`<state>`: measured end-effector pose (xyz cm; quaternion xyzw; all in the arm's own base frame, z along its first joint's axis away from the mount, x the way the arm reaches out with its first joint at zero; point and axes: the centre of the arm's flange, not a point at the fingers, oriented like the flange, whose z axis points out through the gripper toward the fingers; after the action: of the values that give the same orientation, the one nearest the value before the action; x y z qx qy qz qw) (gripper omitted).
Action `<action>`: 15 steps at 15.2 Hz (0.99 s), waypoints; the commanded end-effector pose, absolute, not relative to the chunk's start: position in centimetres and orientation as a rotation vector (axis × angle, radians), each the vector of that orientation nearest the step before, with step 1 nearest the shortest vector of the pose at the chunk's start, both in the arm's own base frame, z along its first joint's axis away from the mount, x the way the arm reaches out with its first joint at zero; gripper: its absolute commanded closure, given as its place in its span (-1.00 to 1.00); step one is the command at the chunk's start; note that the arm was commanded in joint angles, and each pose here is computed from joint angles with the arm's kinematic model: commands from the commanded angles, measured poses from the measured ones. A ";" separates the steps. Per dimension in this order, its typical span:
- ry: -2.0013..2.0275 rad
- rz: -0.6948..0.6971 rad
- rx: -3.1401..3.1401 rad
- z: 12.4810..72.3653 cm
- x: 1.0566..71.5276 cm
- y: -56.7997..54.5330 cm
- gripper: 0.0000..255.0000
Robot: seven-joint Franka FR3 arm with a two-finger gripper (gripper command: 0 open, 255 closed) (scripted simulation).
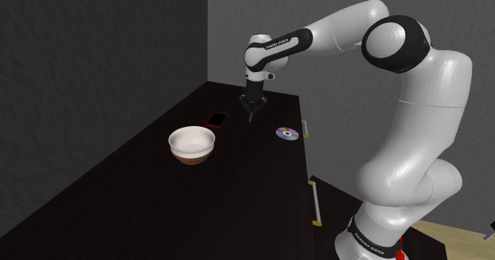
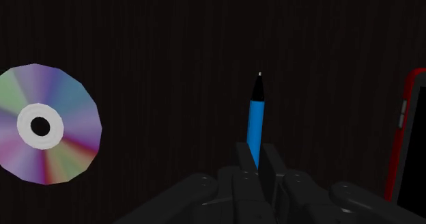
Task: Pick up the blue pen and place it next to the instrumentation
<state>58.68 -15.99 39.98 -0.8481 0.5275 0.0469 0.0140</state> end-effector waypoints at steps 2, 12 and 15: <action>1.642 0.146 -2.641 38.4 58.6 -15.9 1.00; 1.642 0.146 -2.641 36.0 58.6 -15.9 1.00; 1.642 0.146 -2.641 36.0 58.6 -15.9 -1.00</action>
<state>58.57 -15.91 36.04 -0.8482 0.5274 0.0469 0.0141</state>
